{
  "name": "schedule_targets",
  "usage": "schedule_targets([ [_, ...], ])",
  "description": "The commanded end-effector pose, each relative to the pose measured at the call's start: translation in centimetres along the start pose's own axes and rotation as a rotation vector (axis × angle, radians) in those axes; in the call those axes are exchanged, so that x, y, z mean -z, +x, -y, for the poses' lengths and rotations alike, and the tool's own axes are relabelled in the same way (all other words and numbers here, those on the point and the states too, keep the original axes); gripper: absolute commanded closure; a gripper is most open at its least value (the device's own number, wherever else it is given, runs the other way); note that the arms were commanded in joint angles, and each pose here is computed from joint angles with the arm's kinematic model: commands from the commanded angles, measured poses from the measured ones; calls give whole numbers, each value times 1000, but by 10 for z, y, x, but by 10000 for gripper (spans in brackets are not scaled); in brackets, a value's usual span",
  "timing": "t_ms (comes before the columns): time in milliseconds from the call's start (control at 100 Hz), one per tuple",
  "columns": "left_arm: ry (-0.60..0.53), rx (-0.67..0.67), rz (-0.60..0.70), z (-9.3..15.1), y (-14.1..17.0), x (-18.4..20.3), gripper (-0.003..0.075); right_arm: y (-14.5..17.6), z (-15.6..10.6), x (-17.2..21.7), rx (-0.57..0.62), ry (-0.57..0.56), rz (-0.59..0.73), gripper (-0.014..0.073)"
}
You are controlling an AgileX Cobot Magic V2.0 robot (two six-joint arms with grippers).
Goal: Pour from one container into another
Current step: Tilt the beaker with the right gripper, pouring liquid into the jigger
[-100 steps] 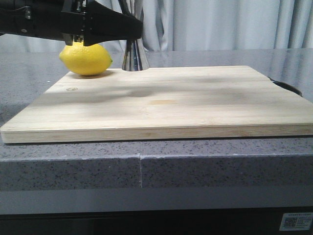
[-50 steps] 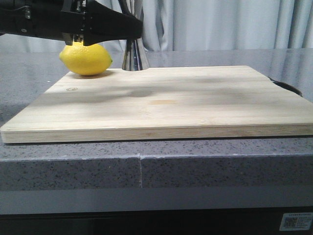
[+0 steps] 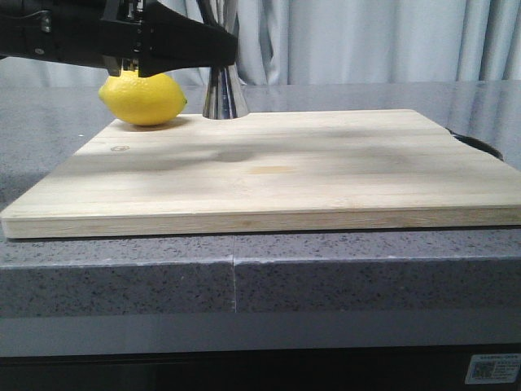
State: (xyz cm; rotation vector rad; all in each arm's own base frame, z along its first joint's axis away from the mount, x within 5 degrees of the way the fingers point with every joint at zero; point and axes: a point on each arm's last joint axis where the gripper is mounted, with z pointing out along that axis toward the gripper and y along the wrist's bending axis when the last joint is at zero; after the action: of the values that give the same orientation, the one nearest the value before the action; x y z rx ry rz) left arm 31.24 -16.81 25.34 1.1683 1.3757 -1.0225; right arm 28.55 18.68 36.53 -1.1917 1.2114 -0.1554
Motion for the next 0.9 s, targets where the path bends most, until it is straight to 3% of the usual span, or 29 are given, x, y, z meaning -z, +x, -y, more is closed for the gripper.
schedule_targets([
  [0,21,-30,115,6,-29,2,661,-24,19,15,34,58,107,379],
  [890,23,-31,113,6,-29,2,661,-22,17,15,175,39,82,379],
])
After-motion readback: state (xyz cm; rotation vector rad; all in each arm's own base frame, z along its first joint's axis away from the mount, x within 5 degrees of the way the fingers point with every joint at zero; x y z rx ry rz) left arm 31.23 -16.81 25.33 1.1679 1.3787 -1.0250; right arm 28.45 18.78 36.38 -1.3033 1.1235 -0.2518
